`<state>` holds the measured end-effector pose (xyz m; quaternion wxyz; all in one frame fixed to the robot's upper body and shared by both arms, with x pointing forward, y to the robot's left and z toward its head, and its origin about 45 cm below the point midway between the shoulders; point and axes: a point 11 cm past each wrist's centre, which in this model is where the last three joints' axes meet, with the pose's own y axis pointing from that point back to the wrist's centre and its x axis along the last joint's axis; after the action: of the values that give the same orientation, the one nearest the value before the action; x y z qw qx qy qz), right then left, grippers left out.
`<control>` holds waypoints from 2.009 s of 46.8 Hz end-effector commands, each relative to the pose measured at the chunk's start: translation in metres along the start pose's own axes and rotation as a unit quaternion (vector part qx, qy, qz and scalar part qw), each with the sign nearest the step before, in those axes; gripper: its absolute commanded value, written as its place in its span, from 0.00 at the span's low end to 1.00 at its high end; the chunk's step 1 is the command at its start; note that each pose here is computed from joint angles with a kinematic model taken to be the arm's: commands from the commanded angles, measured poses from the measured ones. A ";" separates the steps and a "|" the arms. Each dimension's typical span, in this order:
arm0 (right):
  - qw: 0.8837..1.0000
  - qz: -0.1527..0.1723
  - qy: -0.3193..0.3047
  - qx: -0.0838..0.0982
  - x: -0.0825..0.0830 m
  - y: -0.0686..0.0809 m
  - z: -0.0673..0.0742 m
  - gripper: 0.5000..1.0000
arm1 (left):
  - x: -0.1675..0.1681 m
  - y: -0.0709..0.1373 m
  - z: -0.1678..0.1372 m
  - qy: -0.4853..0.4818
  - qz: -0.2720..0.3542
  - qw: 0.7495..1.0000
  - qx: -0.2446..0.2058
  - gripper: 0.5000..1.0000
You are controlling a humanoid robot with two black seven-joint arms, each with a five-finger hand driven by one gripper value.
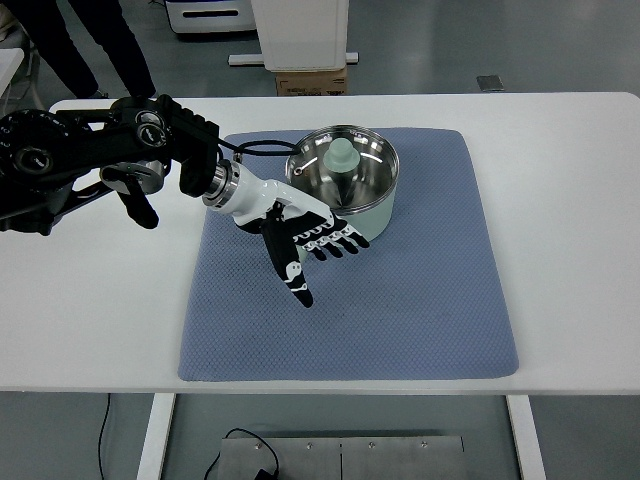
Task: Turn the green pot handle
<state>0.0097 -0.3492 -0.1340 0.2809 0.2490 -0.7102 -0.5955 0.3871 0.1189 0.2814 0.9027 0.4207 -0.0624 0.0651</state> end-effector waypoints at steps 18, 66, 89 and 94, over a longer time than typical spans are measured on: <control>1.000 0.000 0.000 0.000 0.000 0.000 0.000 1.00 | 0.013 0.020 -0.029 -0.004 0.030 0.998 0.049 1.00; 1.000 0.000 0.000 0.000 0.000 0.000 0.000 1.00 | 0.072 0.099 -0.098 0.068 0.159 0.979 0.106 1.00; 1.000 0.000 0.000 0.000 0.000 0.000 0.000 1.00 | 0.112 0.153 -0.073 0.221 0.235 0.943 -0.082 1.00; 1.000 0.000 0.000 0.000 0.000 0.000 0.000 1.00 | 0.111 0.148 -0.080 0.287 0.229 0.917 -0.159 1.00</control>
<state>0.0097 -0.3492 -0.1340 0.2808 0.2491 -0.7104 -0.5954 0.4756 0.2808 0.3645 0.8914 0.2556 0.0651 0.3686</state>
